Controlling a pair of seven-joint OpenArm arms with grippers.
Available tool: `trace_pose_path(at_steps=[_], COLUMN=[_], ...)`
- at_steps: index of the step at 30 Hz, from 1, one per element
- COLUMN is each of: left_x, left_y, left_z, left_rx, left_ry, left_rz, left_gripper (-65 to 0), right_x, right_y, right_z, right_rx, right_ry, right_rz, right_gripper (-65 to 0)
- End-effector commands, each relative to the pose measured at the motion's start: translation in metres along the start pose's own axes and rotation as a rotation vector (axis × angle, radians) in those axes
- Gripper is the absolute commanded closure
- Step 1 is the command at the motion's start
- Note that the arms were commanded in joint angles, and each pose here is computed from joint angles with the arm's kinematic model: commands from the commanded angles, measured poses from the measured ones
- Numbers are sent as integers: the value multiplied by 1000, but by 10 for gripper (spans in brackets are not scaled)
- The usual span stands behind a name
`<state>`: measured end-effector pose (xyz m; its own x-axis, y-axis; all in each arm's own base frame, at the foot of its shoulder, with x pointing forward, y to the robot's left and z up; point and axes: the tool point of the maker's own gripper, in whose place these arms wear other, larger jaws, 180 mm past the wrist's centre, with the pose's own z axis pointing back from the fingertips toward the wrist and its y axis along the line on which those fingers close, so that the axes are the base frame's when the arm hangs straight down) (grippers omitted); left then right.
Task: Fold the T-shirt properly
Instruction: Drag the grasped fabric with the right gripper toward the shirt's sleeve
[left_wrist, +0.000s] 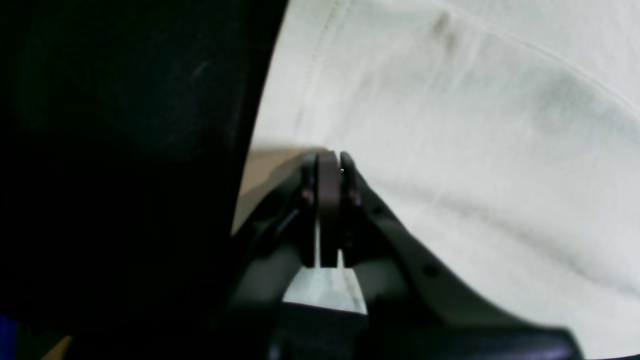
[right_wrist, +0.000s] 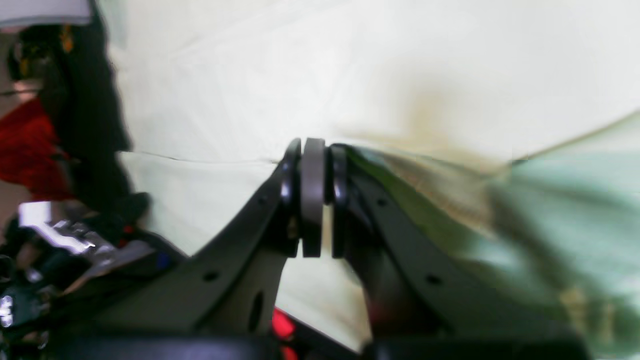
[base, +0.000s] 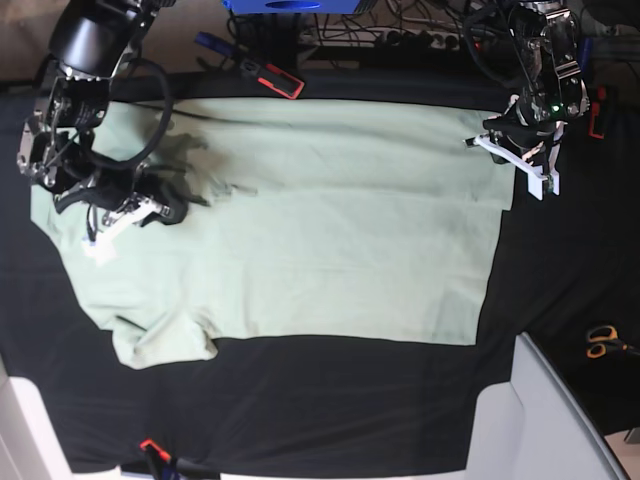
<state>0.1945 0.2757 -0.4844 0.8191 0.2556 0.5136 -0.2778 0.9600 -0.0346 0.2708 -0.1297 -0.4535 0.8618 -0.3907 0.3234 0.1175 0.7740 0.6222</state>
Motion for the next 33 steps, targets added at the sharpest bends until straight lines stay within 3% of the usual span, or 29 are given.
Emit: trace_pose_path(at_steps=[1, 8, 15, 17, 22, 24, 28, 33], left_x=[3, 3, 3, 3, 3, 3, 4, 7], left_y=[11, 11, 11, 11, 11, 11, 10, 8], left_z=[2, 2, 2, 2, 2, 2, 2, 3], left_rx=[36, 35, 36, 36, 36, 36, 35, 29], left_ry=[0, 1, 0, 0, 0, 0, -1, -12], left_rz=[-9, -10, -9, -9, -9, -9, -8, -3], left_gripper=[0, 0, 0, 0, 0, 0, 0, 0], right_x=[16, 30, 17, 16, 18, 21, 31, 68], right_y=[4, 11, 39, 41, 42, 42, 46, 60], right_z=[4, 3, -14, -16, -15, -13, -5, 37], right_rx=[10, 16, 53, 57, 56, 54, 69, 73], right_ry=[-41, -53, 29, 38, 29, 23, -9, -257], right_rz=[24, 49, 154, 165, 173, 179, 244, 425], right_gripper=[-9, -9, -20, -71, -338, -412, -427, -427])
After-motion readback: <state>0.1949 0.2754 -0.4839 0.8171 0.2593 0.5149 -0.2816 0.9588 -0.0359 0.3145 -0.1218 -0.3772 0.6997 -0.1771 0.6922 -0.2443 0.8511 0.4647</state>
